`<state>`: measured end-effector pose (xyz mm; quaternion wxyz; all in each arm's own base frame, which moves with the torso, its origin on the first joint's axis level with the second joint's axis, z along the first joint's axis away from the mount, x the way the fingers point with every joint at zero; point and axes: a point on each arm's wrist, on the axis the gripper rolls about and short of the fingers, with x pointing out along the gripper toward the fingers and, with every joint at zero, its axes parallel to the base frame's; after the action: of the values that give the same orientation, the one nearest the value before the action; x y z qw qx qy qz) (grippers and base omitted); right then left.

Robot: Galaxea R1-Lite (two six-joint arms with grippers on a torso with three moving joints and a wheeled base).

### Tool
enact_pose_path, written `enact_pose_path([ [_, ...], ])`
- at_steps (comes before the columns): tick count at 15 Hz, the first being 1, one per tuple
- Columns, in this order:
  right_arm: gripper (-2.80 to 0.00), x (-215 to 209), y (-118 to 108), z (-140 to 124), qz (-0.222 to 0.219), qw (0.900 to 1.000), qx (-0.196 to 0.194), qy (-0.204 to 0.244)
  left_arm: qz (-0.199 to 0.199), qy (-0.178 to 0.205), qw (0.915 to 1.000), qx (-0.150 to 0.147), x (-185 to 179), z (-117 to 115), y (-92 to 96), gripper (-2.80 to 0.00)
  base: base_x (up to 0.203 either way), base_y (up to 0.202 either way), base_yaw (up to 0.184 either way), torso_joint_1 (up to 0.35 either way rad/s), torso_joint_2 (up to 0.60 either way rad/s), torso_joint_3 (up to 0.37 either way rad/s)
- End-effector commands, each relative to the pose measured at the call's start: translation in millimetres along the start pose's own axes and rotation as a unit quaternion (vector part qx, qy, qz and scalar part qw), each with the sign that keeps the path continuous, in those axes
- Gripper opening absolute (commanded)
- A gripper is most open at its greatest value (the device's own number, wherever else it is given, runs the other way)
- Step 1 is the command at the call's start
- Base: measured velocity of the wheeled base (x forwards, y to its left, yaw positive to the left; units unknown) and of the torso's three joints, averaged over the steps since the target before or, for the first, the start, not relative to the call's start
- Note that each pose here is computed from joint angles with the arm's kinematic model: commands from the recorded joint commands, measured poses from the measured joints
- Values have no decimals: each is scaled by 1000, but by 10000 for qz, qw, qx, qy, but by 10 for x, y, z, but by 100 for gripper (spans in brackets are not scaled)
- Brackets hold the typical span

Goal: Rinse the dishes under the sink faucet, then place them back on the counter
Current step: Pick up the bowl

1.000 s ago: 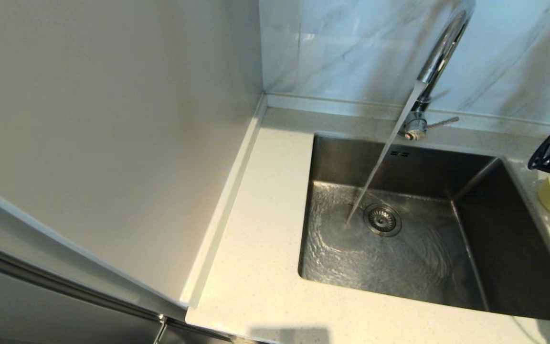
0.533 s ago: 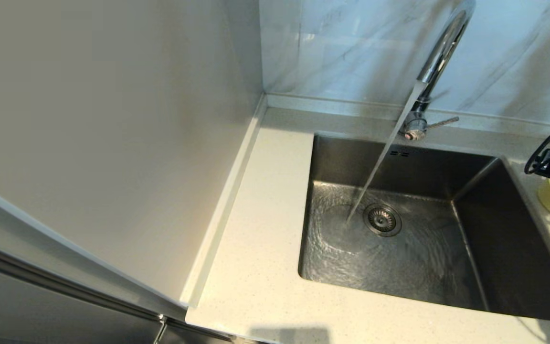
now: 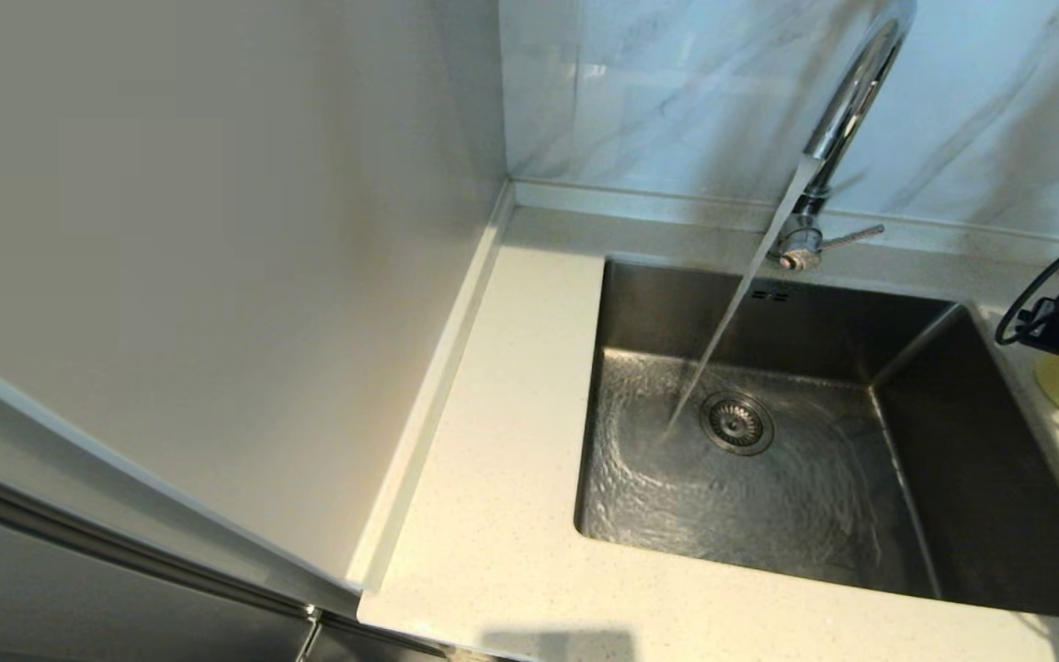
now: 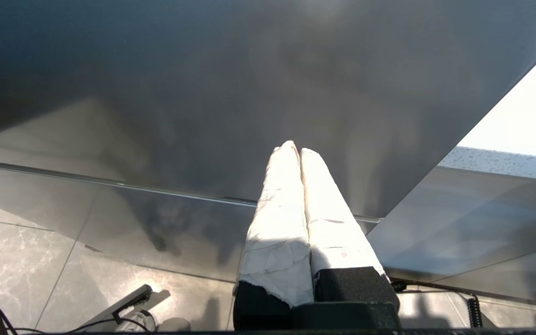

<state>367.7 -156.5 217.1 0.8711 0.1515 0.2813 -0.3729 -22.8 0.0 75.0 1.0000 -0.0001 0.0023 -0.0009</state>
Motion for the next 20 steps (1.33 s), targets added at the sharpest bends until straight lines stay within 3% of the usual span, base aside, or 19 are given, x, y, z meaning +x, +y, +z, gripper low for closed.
enact_pose_path([
  [1,0,61,-3,-23,-67,10000,-3,56,1,0,10000,1,0,0,0,-280,0,0,0,0,0,0],
  [3,0,95,-23,-30,-130,9999,6,73,1,0,10000,1,0,0,0,-280,0,0,0,0,0,0],
  [4,-280,95,-28,-25,-136,9999,13,65,1,0,10000,1,0,0,0,-280,0,0,0,0,0,0],
  [15,-280,-51,-60,-85,-87,9999,-18,122,1,0,10000,1,0,0,0,-280,0,0,0,0,0,0],
  [17,-280,-212,-8,-70,121,9999,-36,43,1,0,10000,1,0,0,0,-280,0,0,0,0,0,0],
  [20,-280,-692,108,-70,765,9969,-138,-148,1,0,10000,1,0,0,0,-280,0,0,0,0,0,0],
])
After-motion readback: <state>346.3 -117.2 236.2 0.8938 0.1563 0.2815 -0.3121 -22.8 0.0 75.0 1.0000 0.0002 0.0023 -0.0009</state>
